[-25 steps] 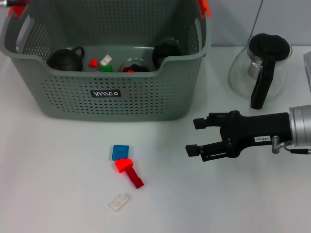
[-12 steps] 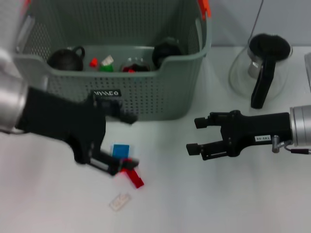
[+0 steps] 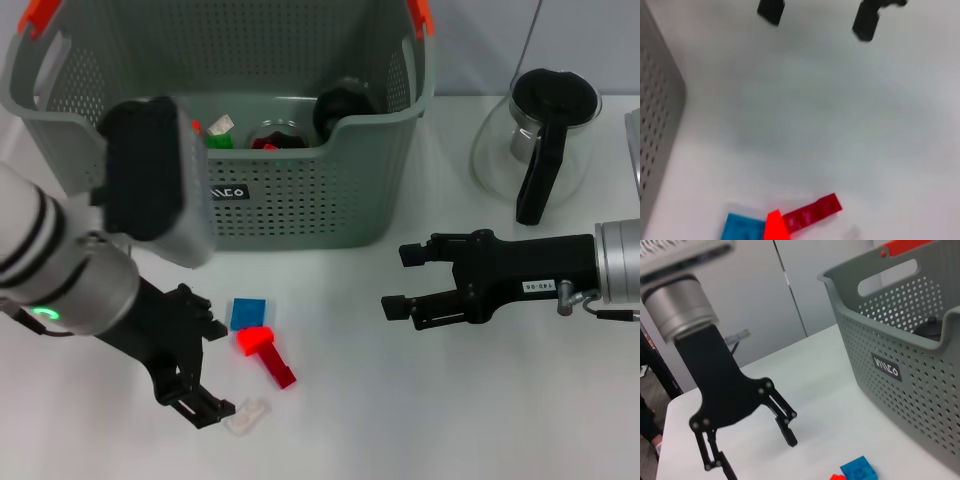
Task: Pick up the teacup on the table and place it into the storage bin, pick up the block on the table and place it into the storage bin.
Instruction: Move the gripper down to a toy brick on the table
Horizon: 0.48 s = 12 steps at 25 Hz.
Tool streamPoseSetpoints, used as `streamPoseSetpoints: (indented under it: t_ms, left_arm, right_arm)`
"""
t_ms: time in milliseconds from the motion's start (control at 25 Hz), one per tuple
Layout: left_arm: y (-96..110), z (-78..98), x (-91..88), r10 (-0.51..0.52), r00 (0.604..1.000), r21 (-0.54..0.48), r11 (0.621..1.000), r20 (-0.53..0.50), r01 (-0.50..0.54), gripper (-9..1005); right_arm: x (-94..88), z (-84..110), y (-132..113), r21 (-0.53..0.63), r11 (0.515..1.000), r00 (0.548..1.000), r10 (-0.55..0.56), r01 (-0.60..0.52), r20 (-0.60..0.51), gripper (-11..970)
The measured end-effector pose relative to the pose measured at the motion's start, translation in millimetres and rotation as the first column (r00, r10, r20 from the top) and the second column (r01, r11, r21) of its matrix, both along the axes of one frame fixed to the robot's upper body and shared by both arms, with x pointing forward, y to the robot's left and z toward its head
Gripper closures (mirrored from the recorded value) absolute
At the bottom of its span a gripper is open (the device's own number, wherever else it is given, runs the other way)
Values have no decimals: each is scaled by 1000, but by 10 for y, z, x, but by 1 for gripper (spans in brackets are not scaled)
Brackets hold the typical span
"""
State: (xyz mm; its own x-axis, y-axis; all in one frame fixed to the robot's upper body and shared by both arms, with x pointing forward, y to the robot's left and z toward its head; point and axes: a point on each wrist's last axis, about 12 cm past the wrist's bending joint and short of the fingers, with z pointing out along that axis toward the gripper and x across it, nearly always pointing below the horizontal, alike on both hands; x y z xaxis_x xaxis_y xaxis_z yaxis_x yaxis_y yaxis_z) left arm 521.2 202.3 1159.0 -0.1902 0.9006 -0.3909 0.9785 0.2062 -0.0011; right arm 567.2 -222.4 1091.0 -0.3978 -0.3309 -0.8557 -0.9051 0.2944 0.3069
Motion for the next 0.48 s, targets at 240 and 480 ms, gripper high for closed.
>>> streamPoseSetpoints:
  t_ms: [240, 480]
  left_arm:
    - [-228, -80, -32, 31, 999, 80, 996, -26, -29, 142]
    - [-458, -170, -85, 71, 996, 163, 985, -46, -63, 149]
  right_arm:
    - [12, 0, -12, -5, 1000, 1000, -9, 9, 5, 35]
    - [22, 9, -18, -9, 1000, 1000, -6, 7, 14, 35]
